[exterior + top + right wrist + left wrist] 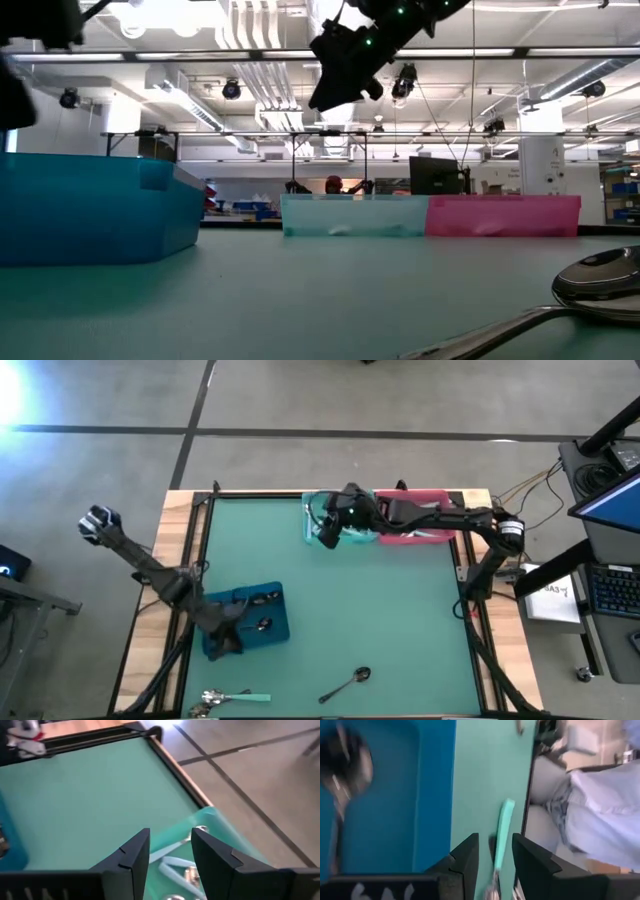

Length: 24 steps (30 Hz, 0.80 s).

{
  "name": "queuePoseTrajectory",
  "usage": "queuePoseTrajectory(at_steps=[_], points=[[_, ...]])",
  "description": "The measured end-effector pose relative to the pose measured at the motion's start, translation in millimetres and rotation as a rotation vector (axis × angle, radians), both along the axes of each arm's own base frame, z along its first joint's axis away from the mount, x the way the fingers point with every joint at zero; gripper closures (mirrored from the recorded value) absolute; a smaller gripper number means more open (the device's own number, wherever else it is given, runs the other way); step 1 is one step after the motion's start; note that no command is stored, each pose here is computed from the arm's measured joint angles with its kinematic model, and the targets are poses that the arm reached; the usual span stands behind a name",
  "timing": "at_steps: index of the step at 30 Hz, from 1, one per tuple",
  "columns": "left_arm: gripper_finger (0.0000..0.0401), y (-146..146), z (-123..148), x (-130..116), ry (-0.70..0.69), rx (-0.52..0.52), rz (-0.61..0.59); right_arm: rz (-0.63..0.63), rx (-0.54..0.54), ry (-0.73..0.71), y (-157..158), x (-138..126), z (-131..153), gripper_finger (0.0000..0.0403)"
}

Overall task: Sort silverware by color (type)
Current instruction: Put the green spoon into the red bin

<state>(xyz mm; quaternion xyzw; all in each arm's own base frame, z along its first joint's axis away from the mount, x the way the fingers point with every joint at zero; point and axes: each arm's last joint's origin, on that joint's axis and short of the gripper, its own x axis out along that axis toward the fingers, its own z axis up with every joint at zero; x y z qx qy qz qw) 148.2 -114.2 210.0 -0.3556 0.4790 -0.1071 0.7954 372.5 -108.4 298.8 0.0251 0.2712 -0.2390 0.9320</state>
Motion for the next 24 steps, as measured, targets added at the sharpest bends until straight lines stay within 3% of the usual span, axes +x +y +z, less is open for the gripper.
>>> queuePoseTrajectory(at_steps=[5,12,19,24], points=[[0.03,-24.1,-11.7,-6.0,0.133,-0.018,-0.014,0.052,0.014,0.043,21.0,2.9,-5.1,0.0271],[0.03,-56.0,-11.0,0.3,0.171,0.02,-0.089,0.082,0.061,0.129,43.2,1.3,-12.9,0.0272],[0.03,-83.0,-12.0,19.8,0.159,0.12,-0.174,0.148,-0.015,0.185,45.2,0.7,-14.1,0.027],[0.03,-103.2,-20.0,33.7,0.188,0.201,-0.229,0.137,0.0,0.177,45.2,0.7,-14.1,0.0277]])
